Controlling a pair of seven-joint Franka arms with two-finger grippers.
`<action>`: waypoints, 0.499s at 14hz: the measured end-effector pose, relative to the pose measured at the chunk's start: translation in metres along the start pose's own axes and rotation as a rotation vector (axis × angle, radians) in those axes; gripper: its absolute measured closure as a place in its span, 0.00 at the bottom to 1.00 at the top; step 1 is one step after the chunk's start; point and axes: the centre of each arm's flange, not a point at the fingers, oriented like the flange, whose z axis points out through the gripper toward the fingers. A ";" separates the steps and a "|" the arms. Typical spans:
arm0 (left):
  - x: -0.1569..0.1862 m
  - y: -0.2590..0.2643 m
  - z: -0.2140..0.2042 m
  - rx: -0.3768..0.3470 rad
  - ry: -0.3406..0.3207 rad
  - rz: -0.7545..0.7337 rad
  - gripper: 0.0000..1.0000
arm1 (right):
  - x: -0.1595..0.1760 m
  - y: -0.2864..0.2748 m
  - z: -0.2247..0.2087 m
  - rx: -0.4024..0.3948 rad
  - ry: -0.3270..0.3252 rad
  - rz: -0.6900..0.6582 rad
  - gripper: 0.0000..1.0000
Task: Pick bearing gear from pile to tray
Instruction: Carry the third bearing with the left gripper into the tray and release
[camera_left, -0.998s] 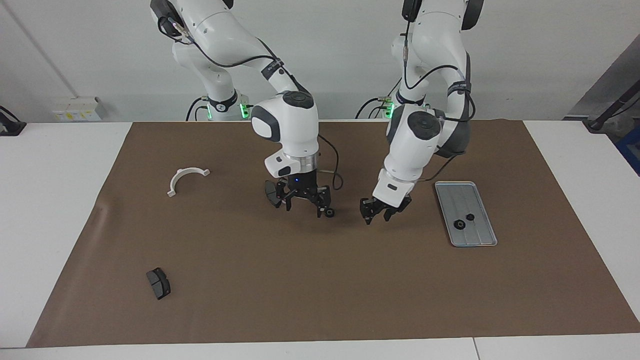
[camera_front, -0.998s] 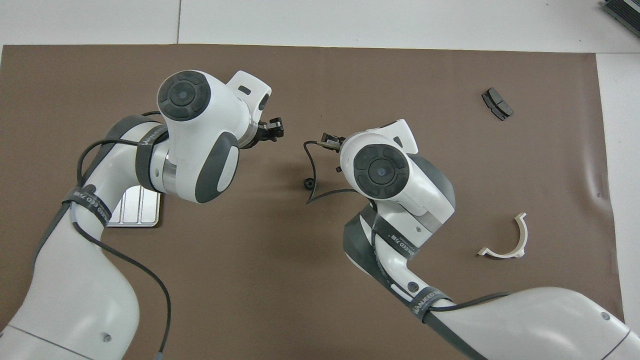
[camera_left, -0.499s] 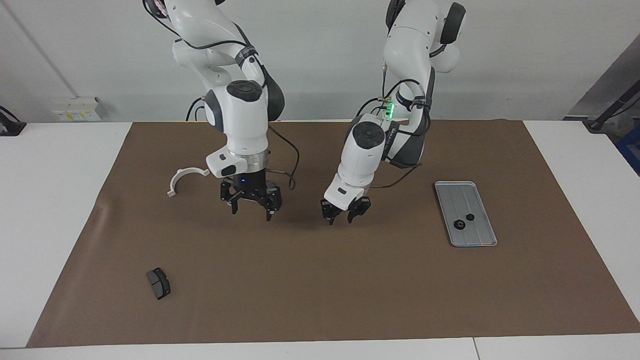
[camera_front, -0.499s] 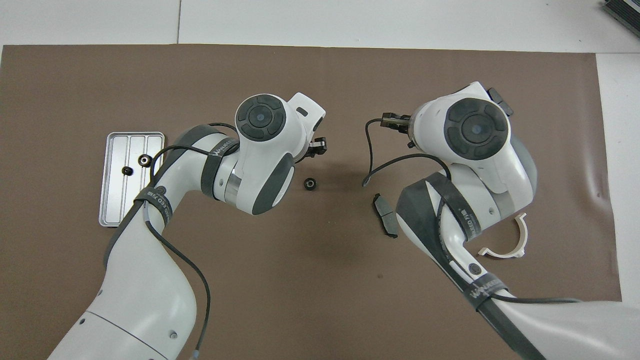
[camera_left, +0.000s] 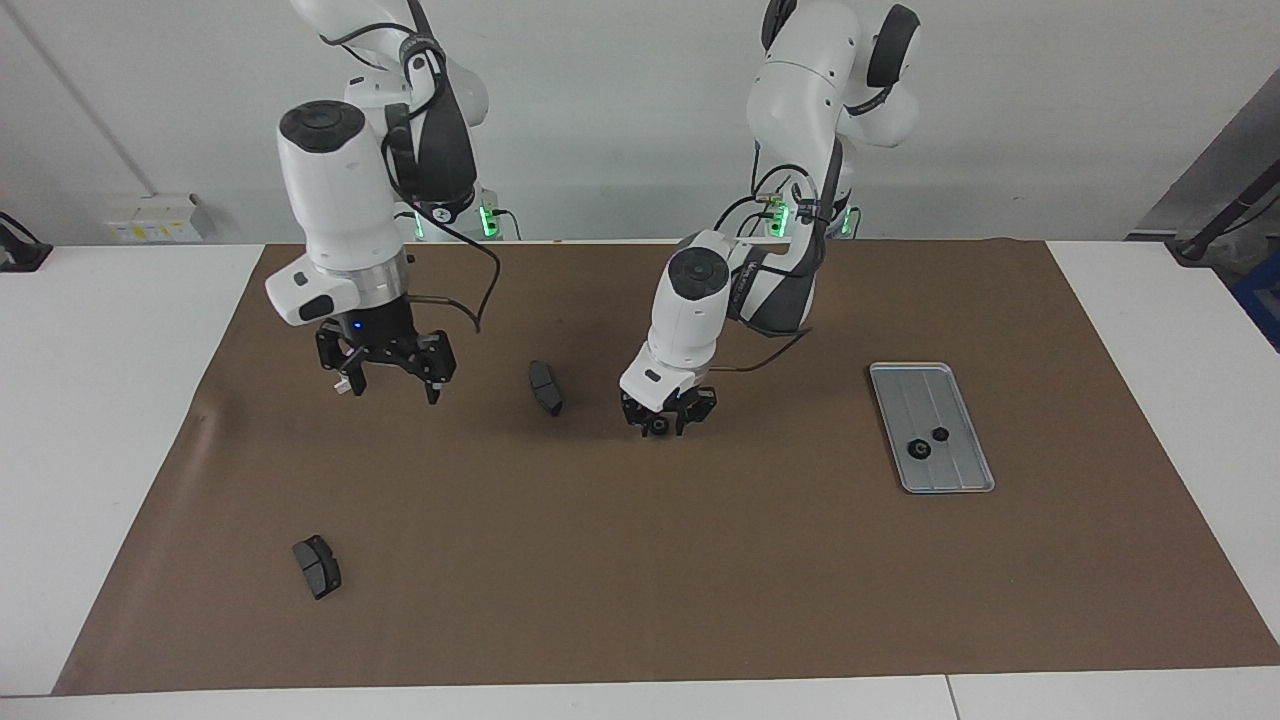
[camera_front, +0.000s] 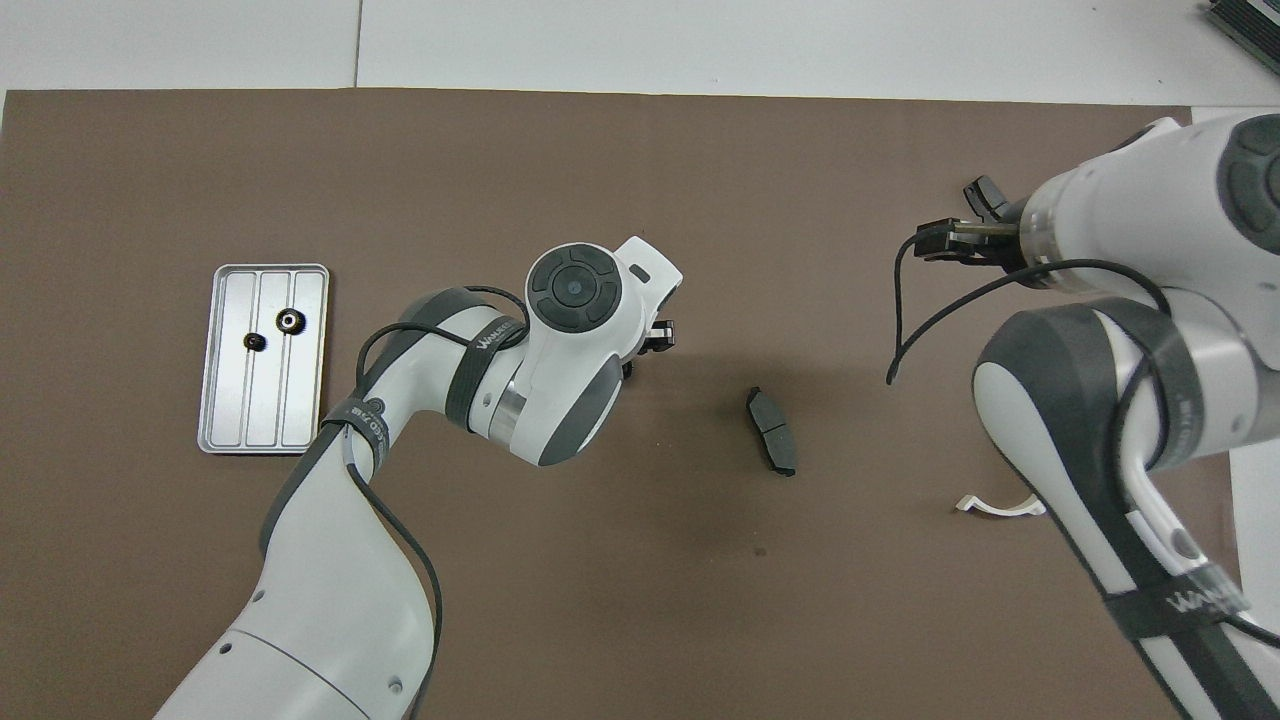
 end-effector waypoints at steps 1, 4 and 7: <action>-0.002 0.000 0.003 0.004 -0.001 0.003 0.44 | -0.002 0.017 -0.012 0.003 -0.013 -0.012 0.00; -0.007 -0.001 0.010 0.006 0.004 0.009 0.44 | -0.011 0.062 -0.048 -0.006 -0.055 -0.039 0.00; -0.014 -0.001 0.019 0.008 0.003 0.016 0.44 | -0.016 0.095 -0.096 -0.002 -0.110 -0.067 0.00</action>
